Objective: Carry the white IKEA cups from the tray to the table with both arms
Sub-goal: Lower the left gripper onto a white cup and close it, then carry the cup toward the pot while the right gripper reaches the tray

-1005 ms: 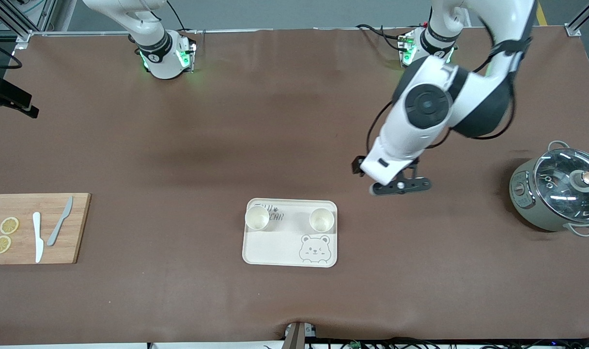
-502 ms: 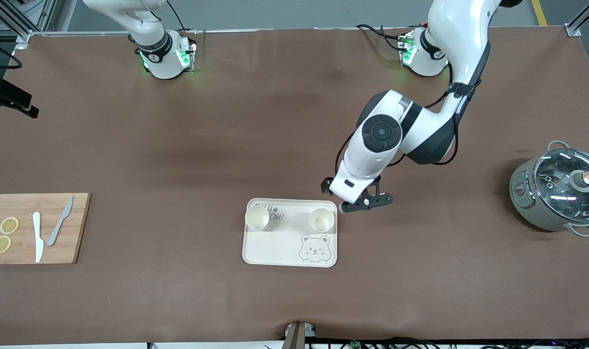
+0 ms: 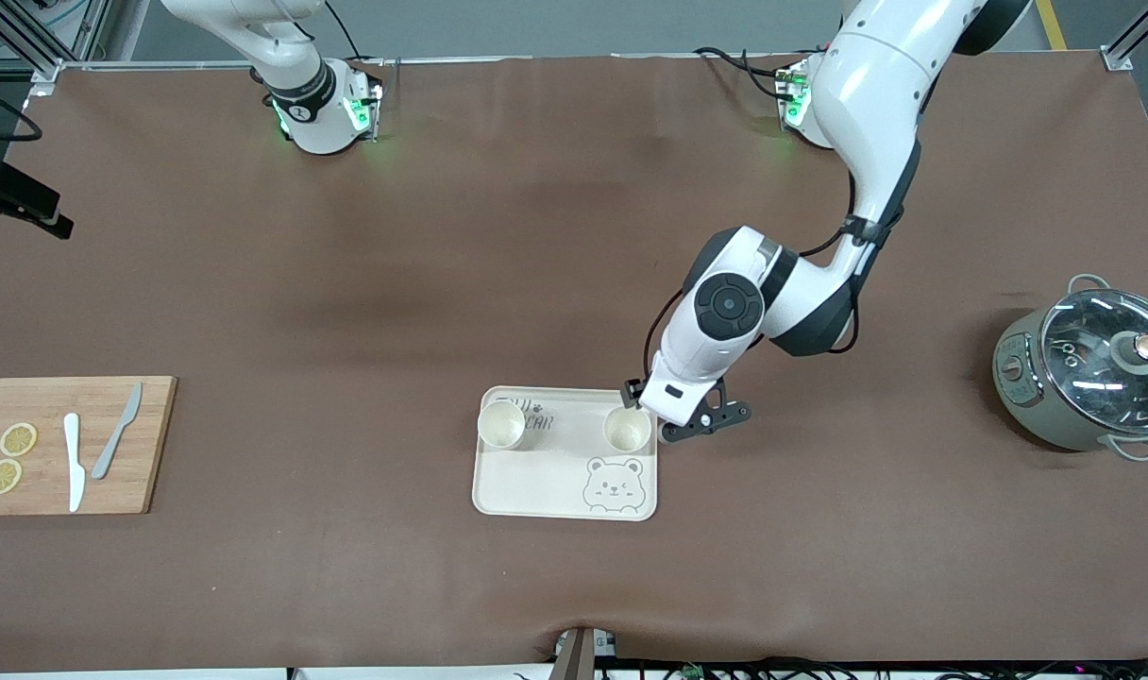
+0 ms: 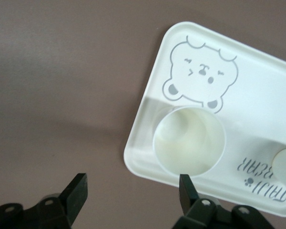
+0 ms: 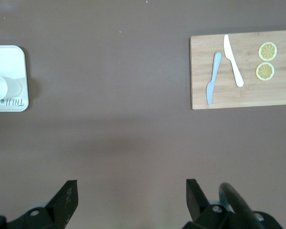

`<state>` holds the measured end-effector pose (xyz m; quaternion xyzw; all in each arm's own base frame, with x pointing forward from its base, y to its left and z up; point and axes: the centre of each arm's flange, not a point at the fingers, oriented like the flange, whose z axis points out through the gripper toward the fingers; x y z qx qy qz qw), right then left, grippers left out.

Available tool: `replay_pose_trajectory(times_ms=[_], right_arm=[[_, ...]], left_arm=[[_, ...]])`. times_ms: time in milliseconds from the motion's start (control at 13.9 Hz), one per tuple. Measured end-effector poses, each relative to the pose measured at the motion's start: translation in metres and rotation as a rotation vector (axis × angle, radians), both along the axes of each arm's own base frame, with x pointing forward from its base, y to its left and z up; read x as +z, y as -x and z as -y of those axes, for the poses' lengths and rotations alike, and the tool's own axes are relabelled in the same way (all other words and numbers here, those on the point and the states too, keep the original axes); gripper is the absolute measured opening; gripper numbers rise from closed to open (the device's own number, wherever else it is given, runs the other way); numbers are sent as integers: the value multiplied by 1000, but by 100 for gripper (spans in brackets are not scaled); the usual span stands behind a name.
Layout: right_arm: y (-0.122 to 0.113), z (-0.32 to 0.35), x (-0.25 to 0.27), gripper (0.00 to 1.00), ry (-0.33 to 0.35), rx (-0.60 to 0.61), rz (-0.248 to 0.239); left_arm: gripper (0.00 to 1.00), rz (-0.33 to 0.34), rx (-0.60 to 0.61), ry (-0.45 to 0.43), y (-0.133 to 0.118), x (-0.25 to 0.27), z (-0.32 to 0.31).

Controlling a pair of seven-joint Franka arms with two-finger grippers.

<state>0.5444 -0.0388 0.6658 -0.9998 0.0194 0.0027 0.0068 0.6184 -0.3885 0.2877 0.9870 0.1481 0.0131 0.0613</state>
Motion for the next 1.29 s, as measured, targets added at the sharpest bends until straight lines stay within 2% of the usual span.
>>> replay_pose_trajectory(times_ms=[215, 502, 718, 933, 1077, 1292], right_arm=[[-9, -5, -13, 100, 1, 9, -14], [-26, -6, -41, 100, 4, 9, -57], [-35, -6, -59, 100, 4, 9, -91], [-41, -14, -73, 100, 5, 21, -116], [-43, -14, -81, 100, 4, 22, -138], [-49, -13, -98, 100, 5, 18, -170]], left_arm=[[85, 53, 26, 46, -7, -16, 4], [82, 65, 33, 65, -9, -44, 6], [54, 60, 34, 64, -9, -51, 6], [20, 61, 33, 65, -9, -50, 6], [3, 65, 31, 66, -10, -48, 6], [3, 76, 30, 72, -13, -43, 7]])
